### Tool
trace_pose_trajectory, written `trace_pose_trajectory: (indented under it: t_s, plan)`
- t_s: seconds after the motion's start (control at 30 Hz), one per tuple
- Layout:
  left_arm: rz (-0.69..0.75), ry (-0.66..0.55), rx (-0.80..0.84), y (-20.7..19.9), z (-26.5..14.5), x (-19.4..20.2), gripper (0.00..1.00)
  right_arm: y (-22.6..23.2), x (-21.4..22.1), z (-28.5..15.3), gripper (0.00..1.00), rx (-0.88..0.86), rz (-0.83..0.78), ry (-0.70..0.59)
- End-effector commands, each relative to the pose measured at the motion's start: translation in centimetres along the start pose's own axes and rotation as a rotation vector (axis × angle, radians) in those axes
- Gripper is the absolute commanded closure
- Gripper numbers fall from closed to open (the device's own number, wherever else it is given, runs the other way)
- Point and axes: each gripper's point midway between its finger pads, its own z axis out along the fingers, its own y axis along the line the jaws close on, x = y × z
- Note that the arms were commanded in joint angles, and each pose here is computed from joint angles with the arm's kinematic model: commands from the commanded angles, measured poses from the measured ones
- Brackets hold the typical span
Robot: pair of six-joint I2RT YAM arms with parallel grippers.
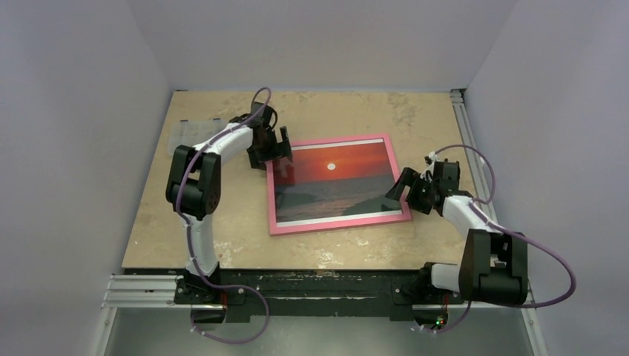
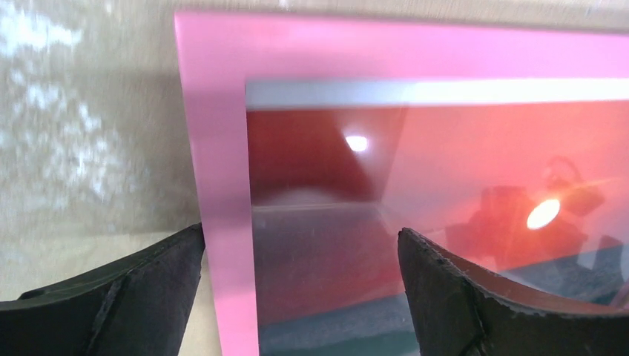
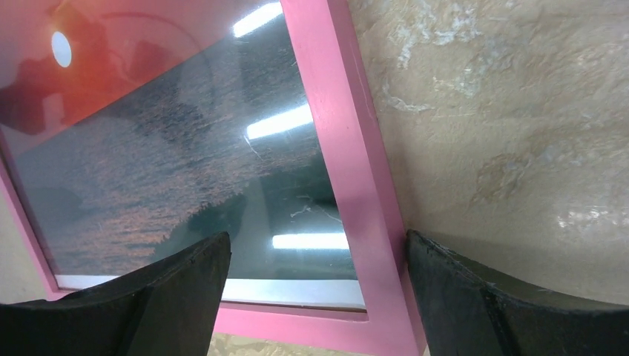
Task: Put the photo into the frame
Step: Adjust the photo frame at the center of the board.
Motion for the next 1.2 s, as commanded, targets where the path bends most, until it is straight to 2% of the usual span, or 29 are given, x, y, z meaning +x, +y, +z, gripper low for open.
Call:
trace_pose_trajectory:
  t_s: [0.0, 0.1, 0.23, 0.47, 0.6, 0.8, 1.17]
  plan:
    - [0.049, -0.046, 0.019, -0.7, -5.3, 1.4, 0.01, 1.9, 1.6, 0.0, 0.13, -0.045, 0.046, 0.137]
    - [0.056, -0.076, -0.040, 1.2, -7.3, 2.5, 0.00, 1.8, 0.3, 0.7, 0.13, -0.031, 0.037, 0.126]
    - [0.038, -0.065, -0.015, 2.3, -8.7, 5.5, 0.00, 1.7, -0.8, 1.6, 0.13, -0.022, 0.038, 0.115]
    - [-0.046, 0.006, 0.033, 4.6, -7.4, 11.7, 0.01, 1.7, -2.1, 2.6, 0.13, -0.009, 0.036, 0.106]
    - [-0.076, 0.035, 0.077, 4.7, -6.3, 13.4, 0.02, 1.4, -1.8, 2.6, 0.13, 0.004, 0.039, 0.116]
    - [-0.097, 0.048, 0.171, 3.3, -5.0, 13.7, 0.05, 0.7, 0.8, 2.5, 0.13, -0.004, 0.057, 0.162]
    - [-0.062, 0.024, 0.190, 2.0, -5.1, 11.7, 0.05, 0.9, 5.0, 1.5, 0.13, -0.044, 0.074, 0.211]
